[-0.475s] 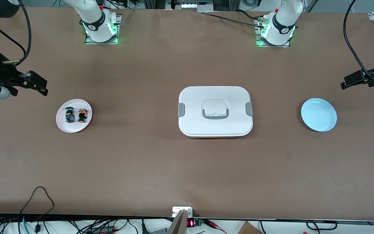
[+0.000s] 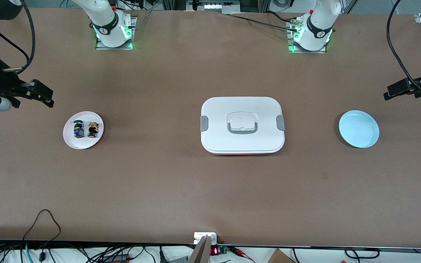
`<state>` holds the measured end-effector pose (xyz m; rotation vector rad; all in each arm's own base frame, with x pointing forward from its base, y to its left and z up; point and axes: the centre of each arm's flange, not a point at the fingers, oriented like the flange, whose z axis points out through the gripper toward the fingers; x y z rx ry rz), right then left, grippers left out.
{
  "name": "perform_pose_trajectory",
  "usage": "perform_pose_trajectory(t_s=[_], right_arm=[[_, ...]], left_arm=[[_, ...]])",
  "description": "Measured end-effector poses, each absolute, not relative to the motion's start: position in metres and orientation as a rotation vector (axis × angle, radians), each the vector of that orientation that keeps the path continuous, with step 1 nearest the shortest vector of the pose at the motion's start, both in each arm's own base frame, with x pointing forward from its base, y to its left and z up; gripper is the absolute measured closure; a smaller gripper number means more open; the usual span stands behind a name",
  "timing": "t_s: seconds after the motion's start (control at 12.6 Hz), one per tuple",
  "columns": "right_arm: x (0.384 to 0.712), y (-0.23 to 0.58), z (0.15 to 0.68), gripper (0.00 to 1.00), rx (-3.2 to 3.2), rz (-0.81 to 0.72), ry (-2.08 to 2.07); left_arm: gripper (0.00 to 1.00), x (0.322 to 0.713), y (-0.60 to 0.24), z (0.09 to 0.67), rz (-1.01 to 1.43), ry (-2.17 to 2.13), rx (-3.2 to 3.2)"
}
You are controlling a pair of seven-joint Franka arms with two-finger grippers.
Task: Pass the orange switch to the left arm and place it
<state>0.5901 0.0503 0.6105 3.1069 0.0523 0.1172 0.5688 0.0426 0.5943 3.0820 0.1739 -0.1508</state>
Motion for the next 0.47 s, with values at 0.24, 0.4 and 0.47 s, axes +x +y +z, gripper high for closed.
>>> perform_pose_trajectory(t_s=[0.24, 0.4, 0.47], right_arm=[[0.5901, 0.0505, 0.6106, 0.0, 3.107, 0.118, 0.053], [0.5903, 0.0488, 0.6106, 0.0, 3.106, 0.118, 0.049], [0.5903, 0.0479, 0.6107, 0.0, 3.106, 0.119, 0.046]], left_arm=[[0.0, 0.5688, 0.0425, 0.5943, -0.151, 0.174, 3.082], [0.0, 0.5688, 0.0425, 0.5943, -0.151, 0.174, 3.082], [0.0, 0.5688, 0.0425, 0.5943, -0.151, 0.174, 3.082]])
